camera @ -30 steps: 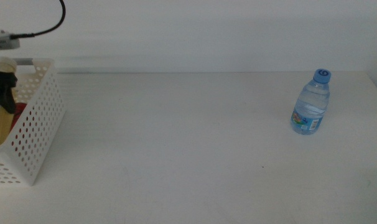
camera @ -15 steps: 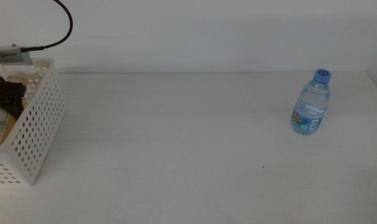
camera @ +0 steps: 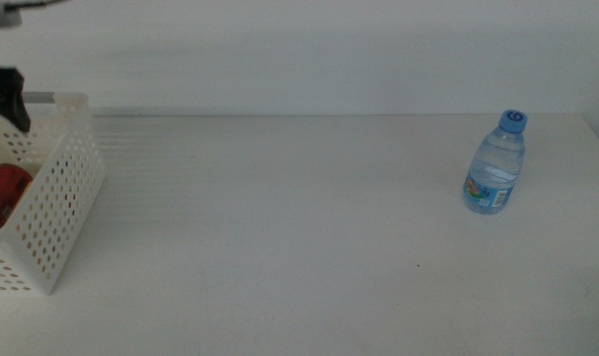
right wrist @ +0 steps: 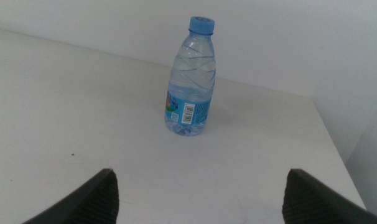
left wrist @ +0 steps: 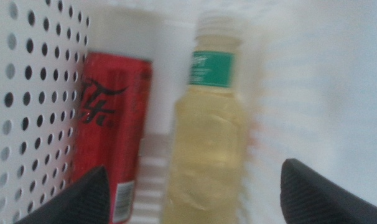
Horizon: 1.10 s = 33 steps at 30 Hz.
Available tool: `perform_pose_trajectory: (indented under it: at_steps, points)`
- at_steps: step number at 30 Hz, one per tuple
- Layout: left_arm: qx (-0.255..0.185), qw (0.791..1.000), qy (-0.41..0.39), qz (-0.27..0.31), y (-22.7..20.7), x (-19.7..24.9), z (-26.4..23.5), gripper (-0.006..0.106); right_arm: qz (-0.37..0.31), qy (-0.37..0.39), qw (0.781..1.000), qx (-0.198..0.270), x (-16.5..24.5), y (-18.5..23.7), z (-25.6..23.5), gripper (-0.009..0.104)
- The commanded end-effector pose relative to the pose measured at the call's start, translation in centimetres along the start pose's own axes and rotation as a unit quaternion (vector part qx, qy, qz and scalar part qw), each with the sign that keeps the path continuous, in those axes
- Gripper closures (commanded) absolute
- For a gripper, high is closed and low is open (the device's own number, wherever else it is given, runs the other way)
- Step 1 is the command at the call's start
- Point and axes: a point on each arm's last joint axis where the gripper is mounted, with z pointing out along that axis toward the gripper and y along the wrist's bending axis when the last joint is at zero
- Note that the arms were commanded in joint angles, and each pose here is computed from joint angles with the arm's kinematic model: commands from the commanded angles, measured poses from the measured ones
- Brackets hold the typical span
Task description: Use arms to grab the bottles and put them into the dustbin to the left of the table.
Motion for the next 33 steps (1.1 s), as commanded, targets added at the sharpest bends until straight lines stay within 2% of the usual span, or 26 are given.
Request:
perform_pose_trajectory:
  at_steps: [1,3,8,15,24,27,33]
  points:
    - [0.024,0.999,-0.023,0.010,-2.7,1.1,-5.4,0.010,-0.006,-0.054,0.998,0.014,-1.0,-0.2,-0.3,0.025]
    - [0.032,0.998,-0.056,0.008,-4.8,1.6,-7.0,0.010,-0.006,-0.054,0.998,0.014,-1.0,-0.2,-0.3,0.025]
    - [0.057,0.984,-0.156,0.071,-9.8,4.1,-10.7,0.010,-0.006,-0.054,0.998,0.014,-1.0,-0.2,-0.3,0.025]
    - [0.115,0.955,-0.237,0.138,-14.7,11.5,-14.0,0.010,-0.006,-0.054,0.998,0.014,-1.0,-0.2,-0.3,0.025]
    - [0.154,0.924,-0.294,0.191,-14.8,20.6,-15.7,0.010,-0.006,-0.054,0.998,0.014,-1.0,-0.2,-0.3,0.025]
    - [0.165,0.910,-0.331,0.187,-14.4,23.4,-15.0,0.010,-0.006,-0.054,0.998,0.014,-1.0,-0.2,-0.3,0.025]
    - [0.204,0.902,-0.350,0.152,-13.1,28.0,-13.4,0.010,-0.006,-0.054,0.998,0.014,-1.0,-0.2,-0.3,0.025]
